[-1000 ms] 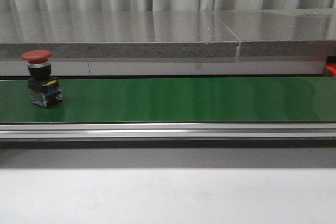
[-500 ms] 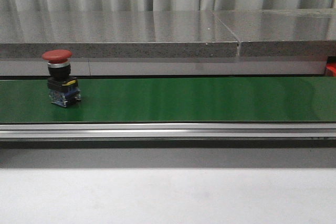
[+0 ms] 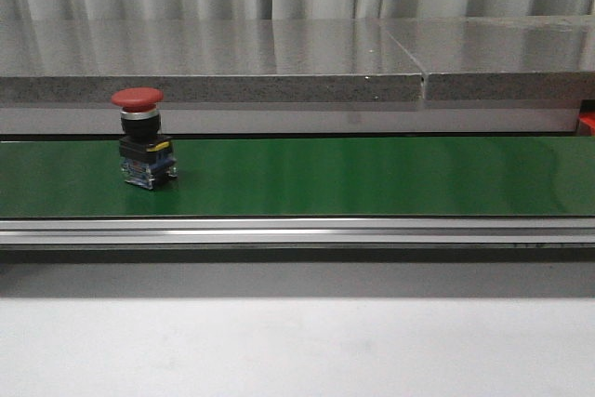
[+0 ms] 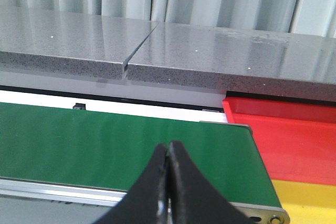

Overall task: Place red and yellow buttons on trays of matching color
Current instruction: 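Carry the yellow button with the left gripper onto the belt, release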

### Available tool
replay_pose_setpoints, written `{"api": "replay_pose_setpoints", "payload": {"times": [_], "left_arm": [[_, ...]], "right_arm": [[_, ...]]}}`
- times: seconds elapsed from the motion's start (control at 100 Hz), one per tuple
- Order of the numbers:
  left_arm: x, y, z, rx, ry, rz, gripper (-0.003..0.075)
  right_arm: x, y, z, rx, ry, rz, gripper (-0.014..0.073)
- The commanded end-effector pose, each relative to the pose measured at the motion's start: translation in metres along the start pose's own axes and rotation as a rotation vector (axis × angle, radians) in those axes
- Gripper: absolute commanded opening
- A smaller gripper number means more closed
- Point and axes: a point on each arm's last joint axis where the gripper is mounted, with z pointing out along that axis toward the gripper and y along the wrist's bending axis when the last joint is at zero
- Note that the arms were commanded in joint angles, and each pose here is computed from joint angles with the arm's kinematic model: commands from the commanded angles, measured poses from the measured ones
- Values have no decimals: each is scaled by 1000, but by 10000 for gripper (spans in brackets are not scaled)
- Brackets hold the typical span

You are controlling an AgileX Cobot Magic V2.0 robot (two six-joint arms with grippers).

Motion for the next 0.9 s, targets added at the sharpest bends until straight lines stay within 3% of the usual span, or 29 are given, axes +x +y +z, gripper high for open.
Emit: {"api": "replay_pose_setpoints", "payload": {"times": [0.0,0.16,0.34,0.62,0.89], "left_arm": [[-19,-17,-44,78,-150,79,-19],[-23,-50,-82,168,-206,218,-19],[-9,-92,-91,272,-192,360,-19],[21,-139,-62,327,-70,503,-19],[32,-152,-36,310,7,530,-18]], "right_arm": [[-11,0,-2,-2,-105,-5,-119],[-11,0,-2,-2,-105,-5,-119],[-11,0,-2,-2,-105,-5,-119],[-11,0,-2,-2,-105,-5,-119],[-11,0,-2,-2,-105,-5,-119]]}}
